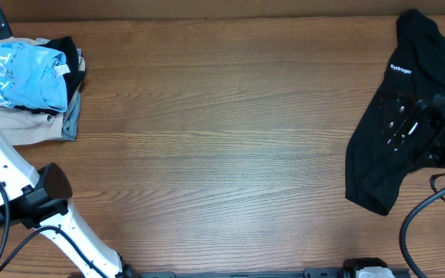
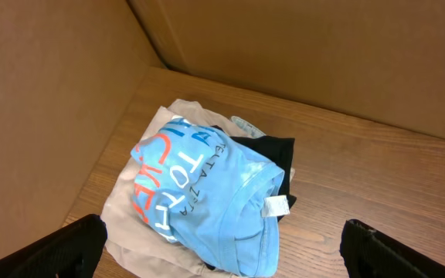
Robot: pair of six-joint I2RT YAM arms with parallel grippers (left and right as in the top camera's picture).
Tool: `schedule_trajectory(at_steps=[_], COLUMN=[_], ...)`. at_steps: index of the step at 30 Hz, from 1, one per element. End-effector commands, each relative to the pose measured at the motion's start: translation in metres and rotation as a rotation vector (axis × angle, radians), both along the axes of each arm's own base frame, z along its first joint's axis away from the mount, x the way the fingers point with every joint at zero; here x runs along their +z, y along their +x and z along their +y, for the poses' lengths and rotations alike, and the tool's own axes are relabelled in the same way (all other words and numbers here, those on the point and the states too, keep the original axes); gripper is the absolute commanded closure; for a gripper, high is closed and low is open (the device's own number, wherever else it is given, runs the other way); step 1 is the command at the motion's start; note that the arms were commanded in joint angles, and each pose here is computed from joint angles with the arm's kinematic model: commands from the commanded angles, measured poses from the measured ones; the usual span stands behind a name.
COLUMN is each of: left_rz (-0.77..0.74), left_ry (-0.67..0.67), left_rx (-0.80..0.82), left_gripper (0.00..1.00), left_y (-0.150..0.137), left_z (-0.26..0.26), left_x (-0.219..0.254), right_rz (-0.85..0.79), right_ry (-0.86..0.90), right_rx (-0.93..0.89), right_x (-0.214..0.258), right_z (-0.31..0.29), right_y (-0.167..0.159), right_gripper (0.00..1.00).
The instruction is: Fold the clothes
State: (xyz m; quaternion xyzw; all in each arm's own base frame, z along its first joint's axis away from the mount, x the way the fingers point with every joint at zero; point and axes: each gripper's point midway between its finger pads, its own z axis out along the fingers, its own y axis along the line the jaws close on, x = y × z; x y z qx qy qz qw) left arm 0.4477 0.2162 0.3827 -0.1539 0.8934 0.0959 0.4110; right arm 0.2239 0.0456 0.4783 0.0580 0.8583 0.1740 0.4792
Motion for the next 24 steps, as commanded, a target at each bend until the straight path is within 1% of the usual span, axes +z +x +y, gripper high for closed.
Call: schedule_trajectory(at_steps=[1, 5, 7, 12, 17, 21, 24], left_rz=[-0.011, -0.011, -0.011, -0.011, -0.011, -0.011, -0.011], left_ry=[-0.016, -0.016, -0.016, -0.016, -0.016, -0.016, -0.016], left_rx=[0.017, 0.017, 0.017, 0.017, 0.016, 0.017, 0.017], left_gripper=[0.0, 0.0, 0.0, 0.0, 0.0, 0.0, 0.0], left_y=[0.0, 0.0, 0.0, 0.0, 0.0, 0.0, 0.0], left_z=[0.001, 0.001, 0.001, 0.001, 0.001, 0.001, 0.001], left_x=[0.001, 0.001, 0.001, 0.001, 0.001, 0.001, 0.001], right_rz=[0.015, -0.007, -0.059, -0.203, -0.298, -0.349, -0.422], right_ry=[-0.005, -0.06, -0.084, -0.094, -0.088, -0.068, -0.051], right_rx=[-0.017, -0.103, -0.161, -0.232, -0.267, -0.252, -0.242], right_x=[-0.003, -0.012, -0.021, -0.046, -0.103, -0.171, -0.21], right_z=[-0.002, -0.019, -0.029, -0.042, -0.047, -0.044, -0.041], right_y=[0.003, 0.023, 0.03, 0.032, 0.027, 0.023, 0.023], right_gripper=[0.0, 0.0, 0.0, 0.0, 0.0, 0.0, 0.0])
